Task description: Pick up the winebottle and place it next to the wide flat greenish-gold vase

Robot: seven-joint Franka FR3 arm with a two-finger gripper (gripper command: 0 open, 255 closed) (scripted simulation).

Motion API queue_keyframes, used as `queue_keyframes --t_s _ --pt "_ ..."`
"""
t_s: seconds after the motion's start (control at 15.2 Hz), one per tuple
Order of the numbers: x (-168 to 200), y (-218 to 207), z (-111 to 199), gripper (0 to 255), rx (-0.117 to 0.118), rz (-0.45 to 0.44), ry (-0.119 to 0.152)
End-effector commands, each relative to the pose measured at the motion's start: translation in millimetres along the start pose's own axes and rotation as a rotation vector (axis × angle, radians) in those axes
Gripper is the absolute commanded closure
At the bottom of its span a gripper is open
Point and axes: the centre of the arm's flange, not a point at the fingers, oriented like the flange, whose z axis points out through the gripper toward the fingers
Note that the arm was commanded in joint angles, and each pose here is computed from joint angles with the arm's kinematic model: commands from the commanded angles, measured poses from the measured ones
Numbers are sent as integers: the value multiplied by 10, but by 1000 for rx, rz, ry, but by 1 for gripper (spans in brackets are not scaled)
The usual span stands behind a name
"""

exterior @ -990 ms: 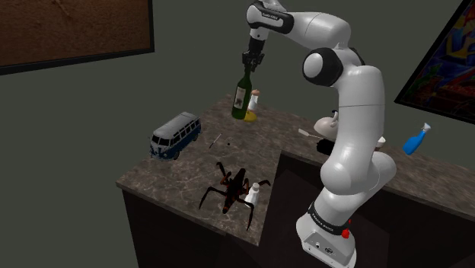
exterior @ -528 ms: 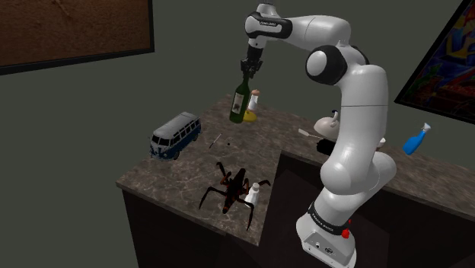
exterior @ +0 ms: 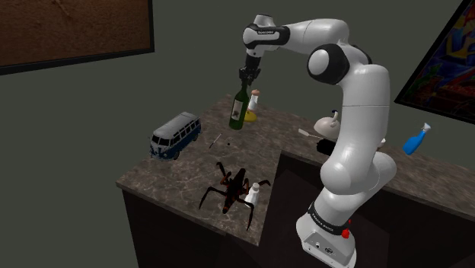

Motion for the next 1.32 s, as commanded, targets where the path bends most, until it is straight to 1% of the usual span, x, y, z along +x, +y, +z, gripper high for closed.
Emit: queue_keyframes --t_s 0.0,0.07,0.59,0.66,0.99,1.25 --pt "0 1 105 255 0 0 1" --pt "-9 -2 184 255 0 0 1" --pt "-9 -2 184 255 0 0 1" --pt "-9 -1 184 0 0 0 1" --pt "-9 -2 184 0 0 0 1" --pt "-9 -2 -316 0 0 0 1"
